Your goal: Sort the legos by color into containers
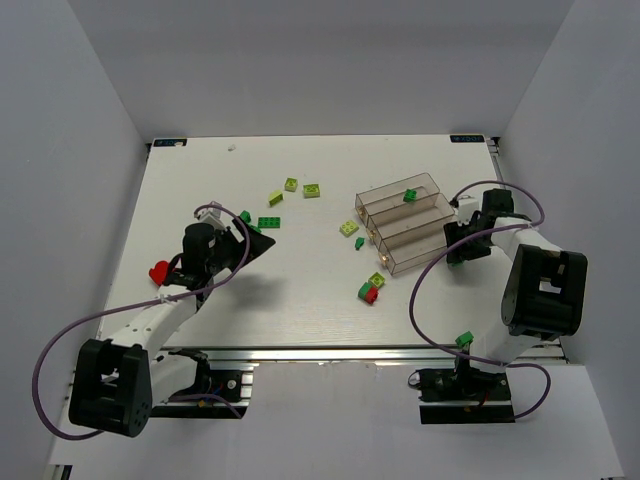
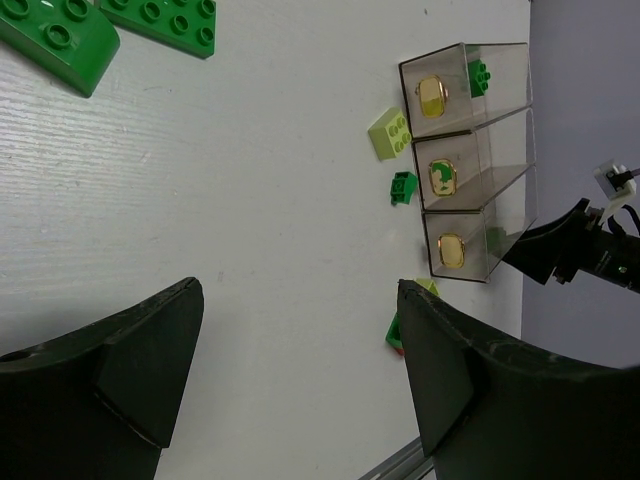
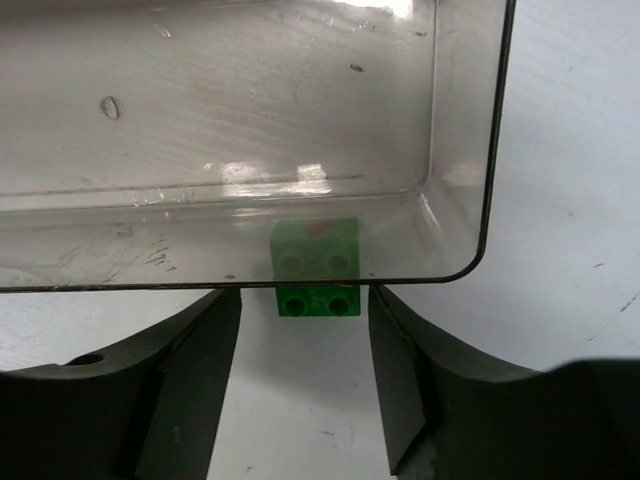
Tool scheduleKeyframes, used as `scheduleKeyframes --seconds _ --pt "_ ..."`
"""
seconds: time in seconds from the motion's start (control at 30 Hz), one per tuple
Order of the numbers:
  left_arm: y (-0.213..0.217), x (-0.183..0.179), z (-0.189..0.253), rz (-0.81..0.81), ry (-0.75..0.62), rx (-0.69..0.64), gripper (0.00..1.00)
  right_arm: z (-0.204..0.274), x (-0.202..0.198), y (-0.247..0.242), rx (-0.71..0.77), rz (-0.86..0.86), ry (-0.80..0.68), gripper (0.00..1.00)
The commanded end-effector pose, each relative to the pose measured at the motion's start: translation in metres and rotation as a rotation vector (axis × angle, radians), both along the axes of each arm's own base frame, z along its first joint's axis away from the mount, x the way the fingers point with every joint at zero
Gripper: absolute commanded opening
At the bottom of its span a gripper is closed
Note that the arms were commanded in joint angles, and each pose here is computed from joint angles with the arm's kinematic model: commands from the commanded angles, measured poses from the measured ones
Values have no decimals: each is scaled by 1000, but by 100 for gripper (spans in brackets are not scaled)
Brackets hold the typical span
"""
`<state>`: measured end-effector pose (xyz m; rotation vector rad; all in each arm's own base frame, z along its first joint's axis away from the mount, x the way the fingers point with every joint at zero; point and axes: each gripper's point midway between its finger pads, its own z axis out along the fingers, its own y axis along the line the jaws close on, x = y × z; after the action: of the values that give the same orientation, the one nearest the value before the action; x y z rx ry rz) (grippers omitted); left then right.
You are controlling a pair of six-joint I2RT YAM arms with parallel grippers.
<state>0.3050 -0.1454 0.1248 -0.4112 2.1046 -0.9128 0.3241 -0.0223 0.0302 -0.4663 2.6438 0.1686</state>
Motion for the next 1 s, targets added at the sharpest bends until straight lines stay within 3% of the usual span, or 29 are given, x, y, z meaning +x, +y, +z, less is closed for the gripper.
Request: scheduleKeyframes --seconds 0.0,0.33,0.67,0.97 --pt "-5 8 16 -13 -48 -10 87 16 8 4 49 -47 -13 58" --pt "-5 9 14 -13 -42 -10 87 15 5 1 70 -240 1 58" --pt "-8 13 16 -26 -40 -10 87 15 7 -1 43 -234 -29 64" --pt "-7 15 16 -21 -40 -10 87 14 11 6 51 -198 -3 52"
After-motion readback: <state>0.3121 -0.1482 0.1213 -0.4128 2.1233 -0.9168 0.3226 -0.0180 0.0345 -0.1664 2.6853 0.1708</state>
